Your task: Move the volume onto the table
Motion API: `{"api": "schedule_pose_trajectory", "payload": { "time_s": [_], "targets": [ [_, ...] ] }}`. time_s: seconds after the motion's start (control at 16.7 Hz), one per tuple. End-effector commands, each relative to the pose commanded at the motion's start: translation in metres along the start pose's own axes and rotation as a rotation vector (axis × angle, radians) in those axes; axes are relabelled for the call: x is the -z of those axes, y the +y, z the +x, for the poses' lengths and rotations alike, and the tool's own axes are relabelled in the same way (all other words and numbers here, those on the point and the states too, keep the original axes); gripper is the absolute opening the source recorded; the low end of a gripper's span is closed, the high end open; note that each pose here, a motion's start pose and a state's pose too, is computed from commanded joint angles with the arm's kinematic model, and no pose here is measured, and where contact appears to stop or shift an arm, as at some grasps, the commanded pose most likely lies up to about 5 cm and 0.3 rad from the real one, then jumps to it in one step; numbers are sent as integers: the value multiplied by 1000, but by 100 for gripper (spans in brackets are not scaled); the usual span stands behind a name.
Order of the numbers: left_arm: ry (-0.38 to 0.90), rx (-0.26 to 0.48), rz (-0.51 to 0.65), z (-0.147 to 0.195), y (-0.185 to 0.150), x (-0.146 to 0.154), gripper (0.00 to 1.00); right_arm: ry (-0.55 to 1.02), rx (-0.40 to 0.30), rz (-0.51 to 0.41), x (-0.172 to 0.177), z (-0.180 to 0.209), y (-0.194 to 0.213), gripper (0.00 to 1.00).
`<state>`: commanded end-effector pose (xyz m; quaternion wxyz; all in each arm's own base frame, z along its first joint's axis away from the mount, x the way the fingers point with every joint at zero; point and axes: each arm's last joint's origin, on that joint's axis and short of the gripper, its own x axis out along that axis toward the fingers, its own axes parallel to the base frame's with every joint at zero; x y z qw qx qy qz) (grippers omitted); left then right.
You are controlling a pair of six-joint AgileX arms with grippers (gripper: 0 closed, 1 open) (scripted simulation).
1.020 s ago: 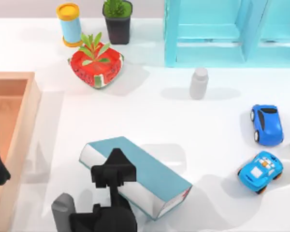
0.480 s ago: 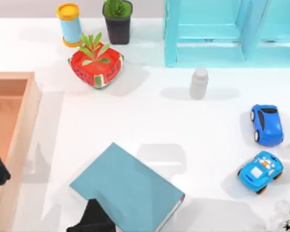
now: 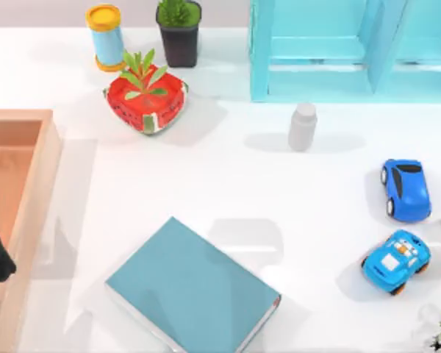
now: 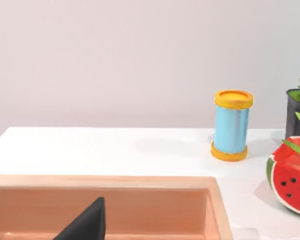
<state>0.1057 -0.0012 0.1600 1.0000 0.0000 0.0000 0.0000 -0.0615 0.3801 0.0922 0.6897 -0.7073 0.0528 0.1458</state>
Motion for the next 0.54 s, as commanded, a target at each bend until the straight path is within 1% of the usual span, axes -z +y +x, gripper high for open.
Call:
{"api": "schedule_pose_trajectory", "payload": {
  "time_s": [0.36, 0.54],
  "targets": [
    [0, 0, 0, 0, 0, 0, 100, 95, 18, 41, 2, -1, -19, 100],
    [0, 0, 0, 0, 0, 0, 100, 108, 19, 48, 2, 1, -22, 100]
  ]
}}
